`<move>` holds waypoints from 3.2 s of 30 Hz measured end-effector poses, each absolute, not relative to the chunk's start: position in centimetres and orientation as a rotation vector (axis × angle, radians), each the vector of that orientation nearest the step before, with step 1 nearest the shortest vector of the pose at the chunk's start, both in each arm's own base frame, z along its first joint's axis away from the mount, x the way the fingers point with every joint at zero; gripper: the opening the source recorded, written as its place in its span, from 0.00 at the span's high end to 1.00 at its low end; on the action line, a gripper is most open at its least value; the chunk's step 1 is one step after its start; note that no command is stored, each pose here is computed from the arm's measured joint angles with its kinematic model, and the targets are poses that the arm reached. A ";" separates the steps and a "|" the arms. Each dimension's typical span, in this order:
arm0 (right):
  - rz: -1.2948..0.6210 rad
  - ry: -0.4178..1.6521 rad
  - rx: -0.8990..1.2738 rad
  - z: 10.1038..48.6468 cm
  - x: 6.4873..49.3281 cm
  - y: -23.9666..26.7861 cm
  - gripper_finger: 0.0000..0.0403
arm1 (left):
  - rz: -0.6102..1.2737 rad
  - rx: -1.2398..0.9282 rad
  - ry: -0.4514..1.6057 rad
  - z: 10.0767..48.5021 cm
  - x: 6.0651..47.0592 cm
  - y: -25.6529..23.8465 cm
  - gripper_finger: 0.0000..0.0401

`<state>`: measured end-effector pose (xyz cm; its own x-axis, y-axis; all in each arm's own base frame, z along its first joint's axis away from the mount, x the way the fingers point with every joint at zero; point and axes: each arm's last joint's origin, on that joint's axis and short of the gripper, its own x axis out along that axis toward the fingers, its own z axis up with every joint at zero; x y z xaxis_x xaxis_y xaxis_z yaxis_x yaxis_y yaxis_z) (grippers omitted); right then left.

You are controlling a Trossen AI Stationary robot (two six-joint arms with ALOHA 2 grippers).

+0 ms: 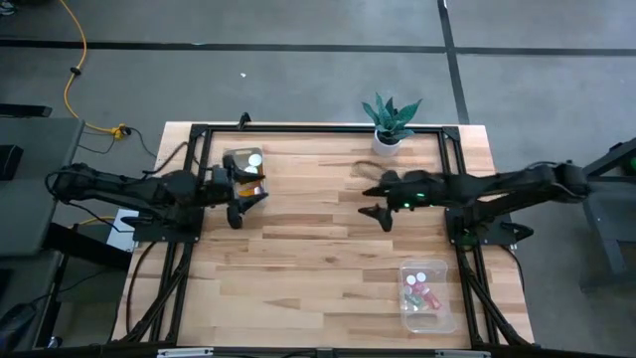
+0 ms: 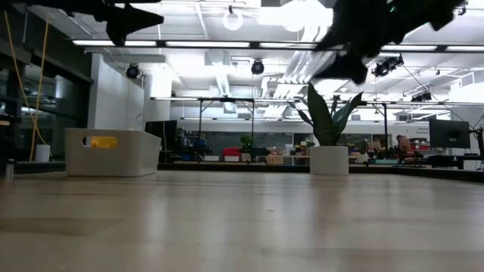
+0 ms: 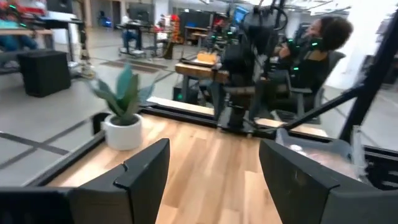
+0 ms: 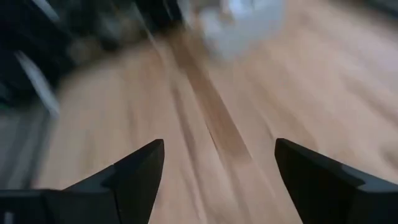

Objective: Pick and place medicine bottles into bin by pill shape (circle, oval)
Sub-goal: Return to Home Position

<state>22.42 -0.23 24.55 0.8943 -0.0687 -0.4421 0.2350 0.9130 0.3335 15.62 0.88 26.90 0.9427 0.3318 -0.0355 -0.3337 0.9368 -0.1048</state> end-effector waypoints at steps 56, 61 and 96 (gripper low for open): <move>-0.057 0.129 0.254 28.7 21.3 0.9 0.99 | 0.171 -0.227 -0.142 19.2 10.2 -0.1 1.00; -0.027 0.134 0.272 28.6 21.3 1.0 1.00 | 0.133 -0.222 -0.138 17.8 9.8 0.0 1.00; 0.032 -0.066 0.411 21.4 10.1 0.1 1.00 | 0.173 -0.187 -0.032 16.8 9.6 1.4 1.00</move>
<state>10.09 0.12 21.36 0.9973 0.0176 0.0708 -0.0444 0.9163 0.3980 9.64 1.44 16.81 0.9846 0.1742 0.0158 -0.1682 0.9678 -0.1873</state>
